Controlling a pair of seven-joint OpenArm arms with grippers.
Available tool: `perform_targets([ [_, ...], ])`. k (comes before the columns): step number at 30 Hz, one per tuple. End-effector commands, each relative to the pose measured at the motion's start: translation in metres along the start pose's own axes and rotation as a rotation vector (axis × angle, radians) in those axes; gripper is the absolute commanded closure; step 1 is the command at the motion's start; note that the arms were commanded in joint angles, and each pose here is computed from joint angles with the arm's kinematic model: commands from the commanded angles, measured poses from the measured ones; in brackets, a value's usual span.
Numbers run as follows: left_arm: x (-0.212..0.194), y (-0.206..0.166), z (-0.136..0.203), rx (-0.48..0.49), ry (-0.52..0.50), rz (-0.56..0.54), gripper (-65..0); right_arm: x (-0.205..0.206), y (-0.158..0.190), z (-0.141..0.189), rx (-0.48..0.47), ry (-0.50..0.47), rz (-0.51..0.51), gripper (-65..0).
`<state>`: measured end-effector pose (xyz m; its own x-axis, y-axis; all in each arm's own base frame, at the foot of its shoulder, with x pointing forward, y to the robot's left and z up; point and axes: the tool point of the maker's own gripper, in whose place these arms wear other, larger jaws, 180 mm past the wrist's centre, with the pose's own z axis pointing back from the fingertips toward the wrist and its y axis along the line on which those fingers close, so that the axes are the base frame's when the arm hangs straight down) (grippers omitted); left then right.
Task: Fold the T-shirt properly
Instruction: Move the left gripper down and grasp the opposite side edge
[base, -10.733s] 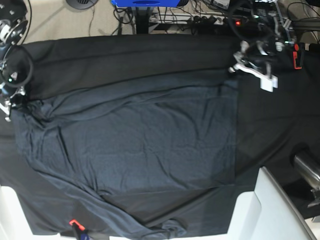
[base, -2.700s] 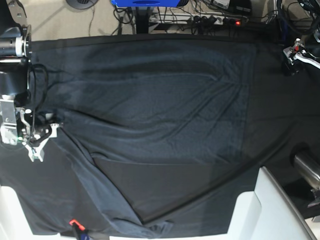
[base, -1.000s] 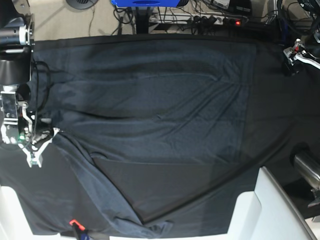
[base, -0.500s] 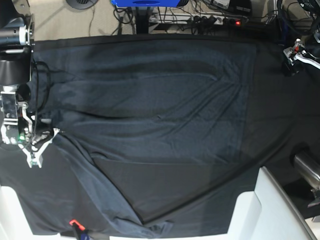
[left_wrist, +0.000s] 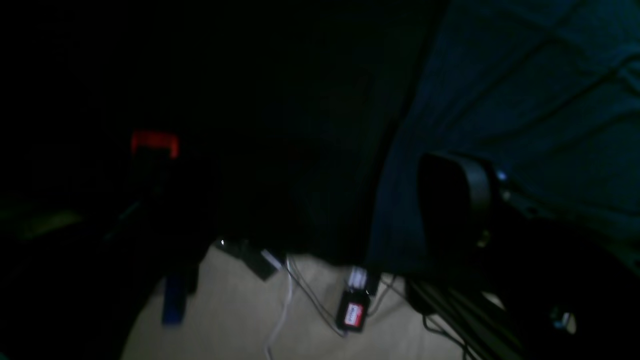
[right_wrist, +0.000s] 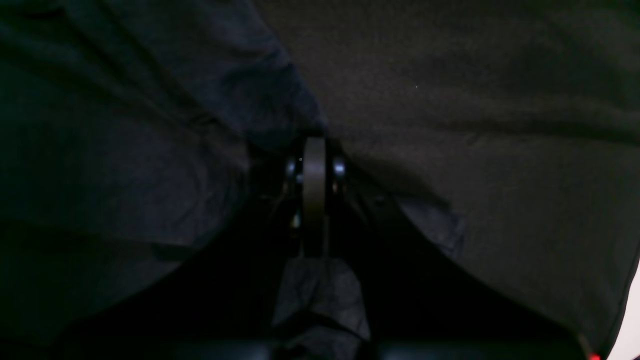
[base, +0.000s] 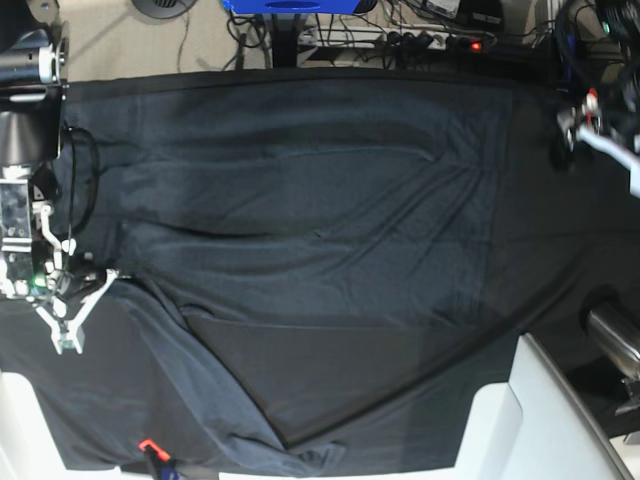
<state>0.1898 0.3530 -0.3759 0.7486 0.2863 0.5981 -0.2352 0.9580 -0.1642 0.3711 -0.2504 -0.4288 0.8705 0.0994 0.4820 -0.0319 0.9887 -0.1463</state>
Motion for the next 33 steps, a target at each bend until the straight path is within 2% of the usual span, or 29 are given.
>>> perform_targets([
  [1, 0.016, 0.001, -0.003, 0.001, -0.025, -0.029, -59.6, 0.02, -0.011, 0.008, -0.023, -0.045, -0.003, -0.2],
  [7, 0.025, -0.015, -0.075, 0.008, 0.115, -0.088, -59.4, 0.019, -0.009, 0.013, -0.024, -0.047, 0.006, -0.2],
  [14, 0.037, -0.048, -0.121, -0.081, 0.188, -0.048, -59.4, 0.019, -0.006, 0.019, -0.023, -0.064, 0.019, -0.2],
  [18, 0.034, -0.073, -0.135, -0.127, 0.241, -0.1, -59.4, 0.019, -0.006, 0.019, -0.023, -0.064, 0.019, -0.2],
  [21, 0.028, -0.087, -0.14, -0.154, 0.246, -0.088, -59.4, 0.016, -0.005, 0.018, -0.023, -0.06, 0.02, -0.2],
  [24, 0.027, -0.09, -0.144, -0.16, 0.223, -0.088, -59.2, 0.013, -0.005, 0.018, -0.022, -0.055, 0.021, -0.2],
  [28, 0.001, -0.085, -0.154, -0.161, 0.283, -0.027, -59.1, 0.013, -0.005, 0.018, -0.023, -0.055, 0.022, -0.2],
  [30, -0.005, -0.082, -0.157, -0.159, 0.288, -0.006, -55.0, 0.013, -0.006, 0.018, -0.025, -0.055, 0.022, -0.2],
  [33, -0.012, -0.08, -0.157, -0.158, 0.298, 0.002, -37.0, 0.013, -0.006, 0.018, -0.025, -0.055, 0.022, -0.2],
])
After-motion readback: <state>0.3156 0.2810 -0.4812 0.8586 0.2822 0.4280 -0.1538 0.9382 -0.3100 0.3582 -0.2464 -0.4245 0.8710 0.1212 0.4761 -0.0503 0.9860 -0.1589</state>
